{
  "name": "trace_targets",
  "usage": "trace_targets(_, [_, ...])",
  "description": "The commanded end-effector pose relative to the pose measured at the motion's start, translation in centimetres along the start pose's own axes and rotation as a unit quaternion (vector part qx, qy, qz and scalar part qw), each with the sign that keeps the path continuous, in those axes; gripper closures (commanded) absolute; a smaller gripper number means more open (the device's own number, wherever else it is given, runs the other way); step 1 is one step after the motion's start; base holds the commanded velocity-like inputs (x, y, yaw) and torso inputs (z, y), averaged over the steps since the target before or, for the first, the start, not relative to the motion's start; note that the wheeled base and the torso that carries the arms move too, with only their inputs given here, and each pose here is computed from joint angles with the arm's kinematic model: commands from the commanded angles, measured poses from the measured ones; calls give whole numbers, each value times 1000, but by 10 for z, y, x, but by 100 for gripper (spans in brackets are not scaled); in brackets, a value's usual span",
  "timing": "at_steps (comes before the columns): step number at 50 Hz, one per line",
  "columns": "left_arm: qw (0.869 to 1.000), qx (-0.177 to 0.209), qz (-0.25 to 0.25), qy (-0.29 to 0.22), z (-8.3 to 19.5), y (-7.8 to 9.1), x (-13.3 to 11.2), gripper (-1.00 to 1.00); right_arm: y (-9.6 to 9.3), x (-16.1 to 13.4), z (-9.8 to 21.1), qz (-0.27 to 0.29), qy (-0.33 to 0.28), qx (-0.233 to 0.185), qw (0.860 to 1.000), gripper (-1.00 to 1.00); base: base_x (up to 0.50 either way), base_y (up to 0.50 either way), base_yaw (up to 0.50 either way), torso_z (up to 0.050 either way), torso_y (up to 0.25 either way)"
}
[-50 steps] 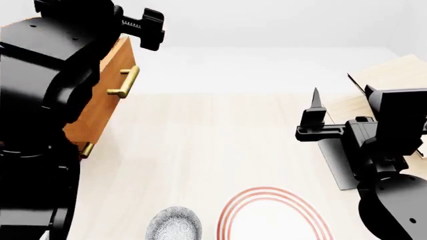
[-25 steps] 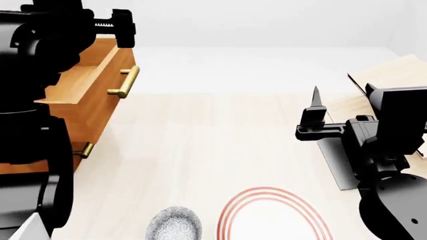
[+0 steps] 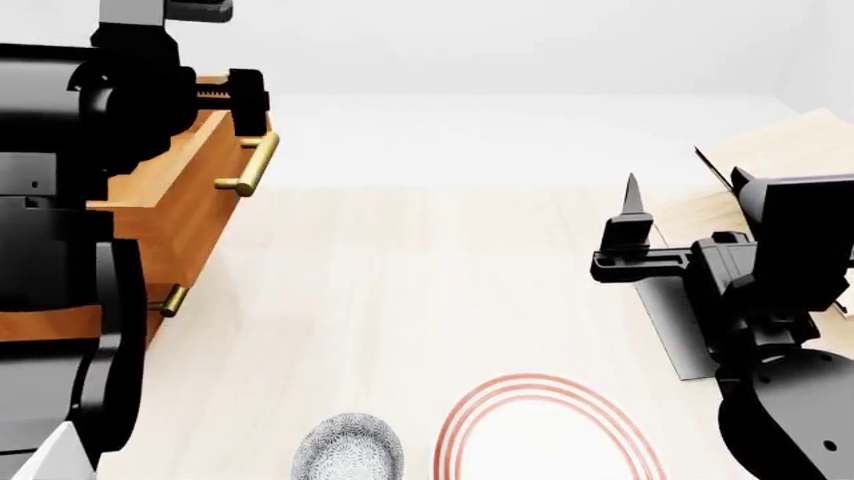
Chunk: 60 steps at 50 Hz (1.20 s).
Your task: Open the top drawer of the cabinet and put the bowl in it.
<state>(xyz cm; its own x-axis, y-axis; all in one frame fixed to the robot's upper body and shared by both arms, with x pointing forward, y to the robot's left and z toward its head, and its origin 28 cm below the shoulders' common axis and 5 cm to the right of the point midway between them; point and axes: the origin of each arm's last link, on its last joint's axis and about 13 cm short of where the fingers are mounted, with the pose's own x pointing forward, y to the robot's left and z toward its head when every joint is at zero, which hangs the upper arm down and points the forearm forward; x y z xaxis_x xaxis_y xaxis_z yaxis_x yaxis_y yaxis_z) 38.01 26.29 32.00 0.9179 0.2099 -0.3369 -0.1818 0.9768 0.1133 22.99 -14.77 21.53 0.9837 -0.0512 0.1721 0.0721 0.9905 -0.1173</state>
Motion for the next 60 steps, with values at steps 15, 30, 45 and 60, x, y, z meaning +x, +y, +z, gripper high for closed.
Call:
trace_targets(15, [999,21,0,44,-13,-13,21,-100,-2,1,-5,-2,5,2,1000,-100,0,0,0,0,0])
trace_targets(30, [997,31,-3,67,-28,-14,27,-100,-1,3,-5,-1,7,3,1000,-100,0,0,0,0,0])
trace_targets(45, [996,44,-24,75,-40,-20,25,-100,1,4,-1,2,5,-1,1000,-100,0,0,0,0,0])
trace_targets(60, [993,66,-78,53,-42,-37,5,-100,1,2,-2,2,5,0,1000,-100,0,0,0,0,0])
